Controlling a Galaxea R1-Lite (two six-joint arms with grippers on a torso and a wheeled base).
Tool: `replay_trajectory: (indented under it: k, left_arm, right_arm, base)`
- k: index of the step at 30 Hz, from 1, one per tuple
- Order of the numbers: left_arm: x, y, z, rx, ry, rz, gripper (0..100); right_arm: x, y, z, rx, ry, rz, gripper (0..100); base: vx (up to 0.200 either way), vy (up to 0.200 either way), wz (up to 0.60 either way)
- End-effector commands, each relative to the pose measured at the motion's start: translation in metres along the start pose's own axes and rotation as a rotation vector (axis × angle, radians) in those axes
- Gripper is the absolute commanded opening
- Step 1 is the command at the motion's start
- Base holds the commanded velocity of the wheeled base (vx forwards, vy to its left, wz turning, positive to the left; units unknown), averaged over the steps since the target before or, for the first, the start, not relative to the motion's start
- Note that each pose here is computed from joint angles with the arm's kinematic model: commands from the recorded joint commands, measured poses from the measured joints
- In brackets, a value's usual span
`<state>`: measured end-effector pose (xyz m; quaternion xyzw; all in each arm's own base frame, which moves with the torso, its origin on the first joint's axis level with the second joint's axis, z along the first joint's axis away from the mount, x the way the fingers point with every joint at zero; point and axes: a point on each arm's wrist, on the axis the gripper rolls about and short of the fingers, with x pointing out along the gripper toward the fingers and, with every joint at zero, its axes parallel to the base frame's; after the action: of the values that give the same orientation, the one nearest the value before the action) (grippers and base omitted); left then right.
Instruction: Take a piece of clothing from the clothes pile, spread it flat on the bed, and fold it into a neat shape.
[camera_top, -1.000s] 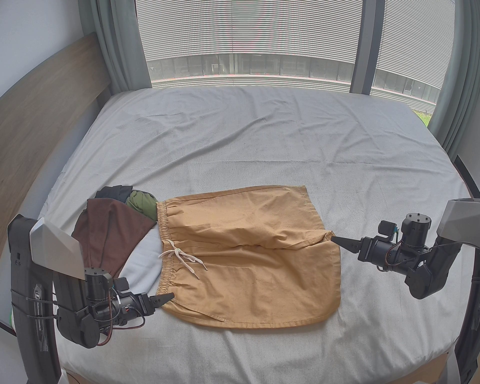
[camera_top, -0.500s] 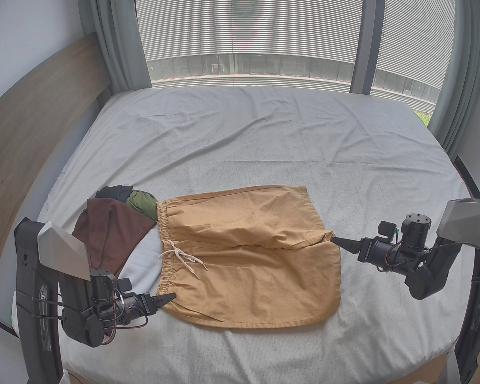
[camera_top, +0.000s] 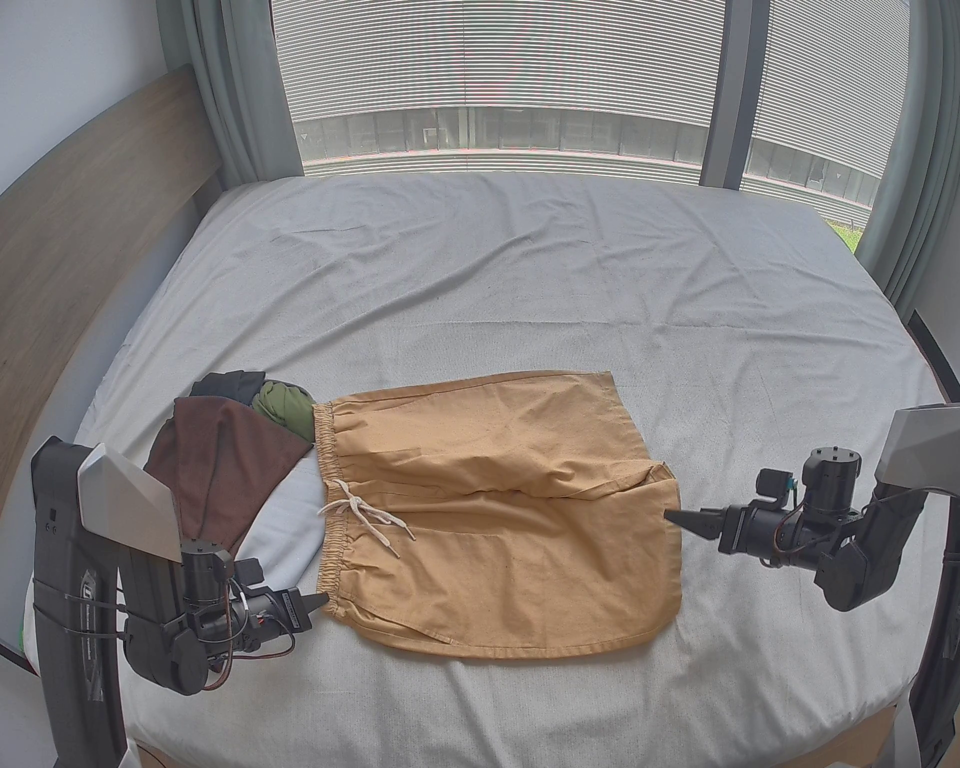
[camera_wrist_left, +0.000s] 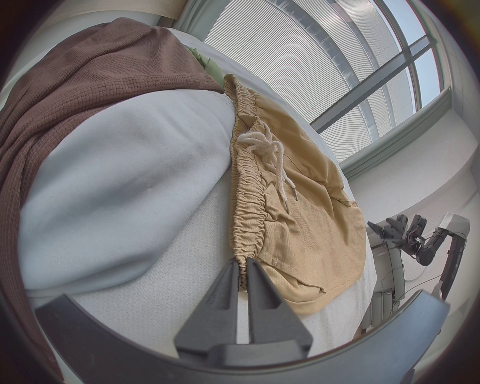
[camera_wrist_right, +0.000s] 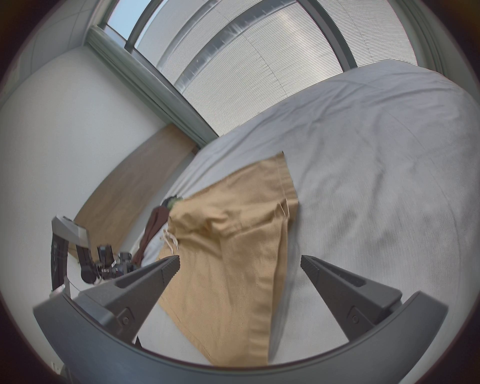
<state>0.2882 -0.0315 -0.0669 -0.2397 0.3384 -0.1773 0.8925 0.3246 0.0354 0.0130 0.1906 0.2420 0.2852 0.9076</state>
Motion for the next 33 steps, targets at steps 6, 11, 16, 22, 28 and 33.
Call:
replay_trajectory:
  k: [6,11,16,22,28,33]
  left_arm:
    - [0.000,0.001,0.003,0.005,-0.011,-0.001,0]
    - [0.000,0.000,0.003,0.009,-0.014,-0.004,0]
    - [0.000,0.000,0.005,0.011,-0.019,-0.007,0]
    - [0.001,0.000,0.006,0.012,-0.026,-0.006,0]
    - [0.001,0.001,0.008,0.015,-0.033,-0.006,0]
    - [0.002,0.001,0.009,0.016,-0.037,-0.007,0]
  right_arm:
    - [-0.006,-0.027,-0.049,0.008,0.197,-0.077,100]
    - [0.001,-0.030,-0.065,0.024,0.245,-0.073,100]
    - [0.009,-0.026,-0.076,0.020,0.276,-0.035,100]
    - [0.013,-0.015,-0.085,0.016,0.303,0.006,100]
    - [0.015,-0.004,-0.090,0.029,0.335,0.047,100]
    - [0.009,0.005,-0.089,0.055,0.351,0.114,100]
  base:
    - [0.000,0.000,0.00]
    - [0.000,0.000,0.00]
    - [0.000,0.000,0.00]
    - [0.000,0.000,0.00]
    - [0.000,0.000,0.00]
    - [0.000,0.000,0.00]
